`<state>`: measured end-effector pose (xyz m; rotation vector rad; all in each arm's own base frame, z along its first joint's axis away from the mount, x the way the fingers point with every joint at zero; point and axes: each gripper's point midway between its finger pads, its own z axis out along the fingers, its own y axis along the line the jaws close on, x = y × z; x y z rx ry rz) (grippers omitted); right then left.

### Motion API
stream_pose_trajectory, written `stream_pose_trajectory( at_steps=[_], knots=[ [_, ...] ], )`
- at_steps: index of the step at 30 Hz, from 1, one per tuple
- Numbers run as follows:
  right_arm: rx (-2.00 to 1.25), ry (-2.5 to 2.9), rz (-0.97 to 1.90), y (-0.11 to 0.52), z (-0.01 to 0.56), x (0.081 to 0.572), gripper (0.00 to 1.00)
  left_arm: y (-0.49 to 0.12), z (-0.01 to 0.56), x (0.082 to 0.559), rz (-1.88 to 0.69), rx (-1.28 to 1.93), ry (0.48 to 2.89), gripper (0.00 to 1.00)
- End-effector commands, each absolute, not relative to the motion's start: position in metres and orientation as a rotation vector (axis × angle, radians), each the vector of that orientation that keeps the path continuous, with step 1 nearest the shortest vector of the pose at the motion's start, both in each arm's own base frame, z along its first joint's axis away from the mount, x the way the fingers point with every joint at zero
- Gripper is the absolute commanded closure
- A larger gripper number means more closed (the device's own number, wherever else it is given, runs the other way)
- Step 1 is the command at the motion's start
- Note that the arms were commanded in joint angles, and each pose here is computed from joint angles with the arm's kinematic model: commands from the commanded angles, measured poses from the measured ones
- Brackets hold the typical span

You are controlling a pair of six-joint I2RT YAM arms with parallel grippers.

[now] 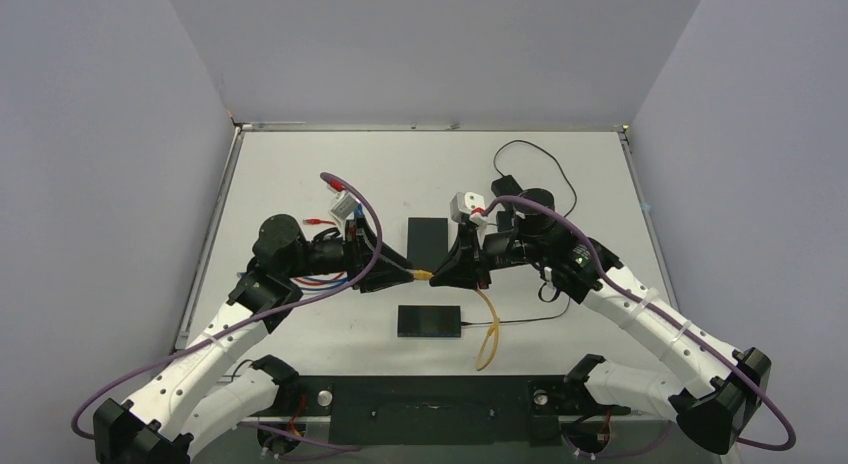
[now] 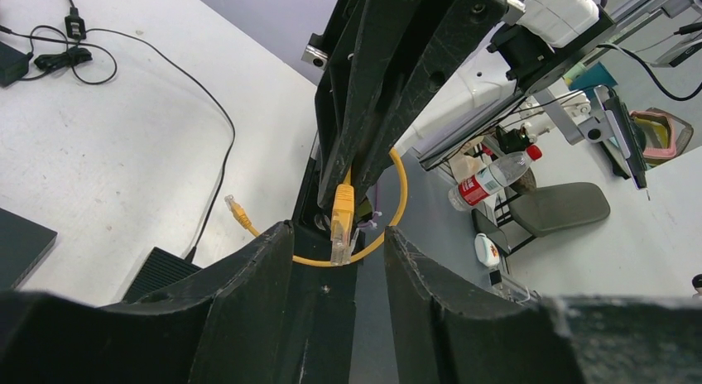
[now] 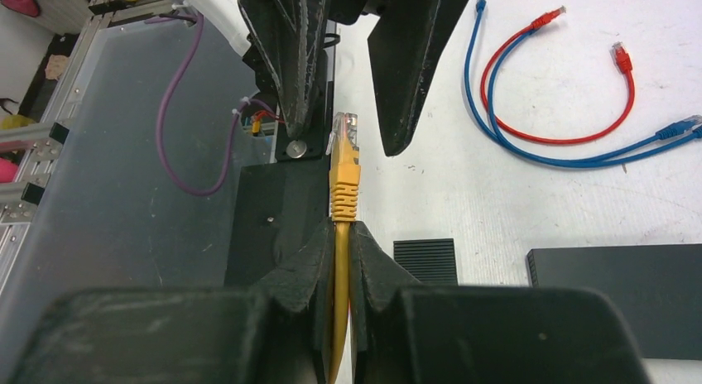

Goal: Insert the plug into the switch port
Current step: Pick up the connector from the center of the board.

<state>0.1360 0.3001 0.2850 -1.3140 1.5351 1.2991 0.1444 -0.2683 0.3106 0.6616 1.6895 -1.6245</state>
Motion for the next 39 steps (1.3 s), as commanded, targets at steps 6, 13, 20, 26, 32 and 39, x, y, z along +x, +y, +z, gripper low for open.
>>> stream_pose_trajectory(
  at_steps=[6, 13, 20, 26, 32, 39],
  knots=[
    [-1.280, 1.423, 1.307, 0.307, 0.319, 0.141, 1.00, -0.266, 0.326, 0.140, -1.610, 0.720, 1.622, 0.65],
    [-1.279, 1.430, 1.311, 0.306, 0.317, 0.141, 1.00, -0.266, 0.326, 0.139, -1.608, 0.721, 1.619, 0.74],
    [-1.288, 1.446, 1.324, 0.307, 0.312, 0.139, 1.00, -0.266, 0.327, 0.139, -1.608, 0.720, 1.616, 0.96],
    [-1.297, 1.483, 1.303, 0.305, 0.302, 0.141, 0.89, -0.266, 0.326, 0.139, -1.612, 0.717, 1.619, 1.00],
    [-1.318, 1.439, 1.110, 0.294, 0.302, 0.154, 0.64, -0.266, 0.325, 0.142, -1.606, 0.685, 1.641, 1.00],
    [-1.131, 1.434, 0.804, 0.269, 0.328, 0.193, 0.57, -0.269, 0.317, 0.154, -1.577, 0.637, 1.710, 1.00]
  ],
)
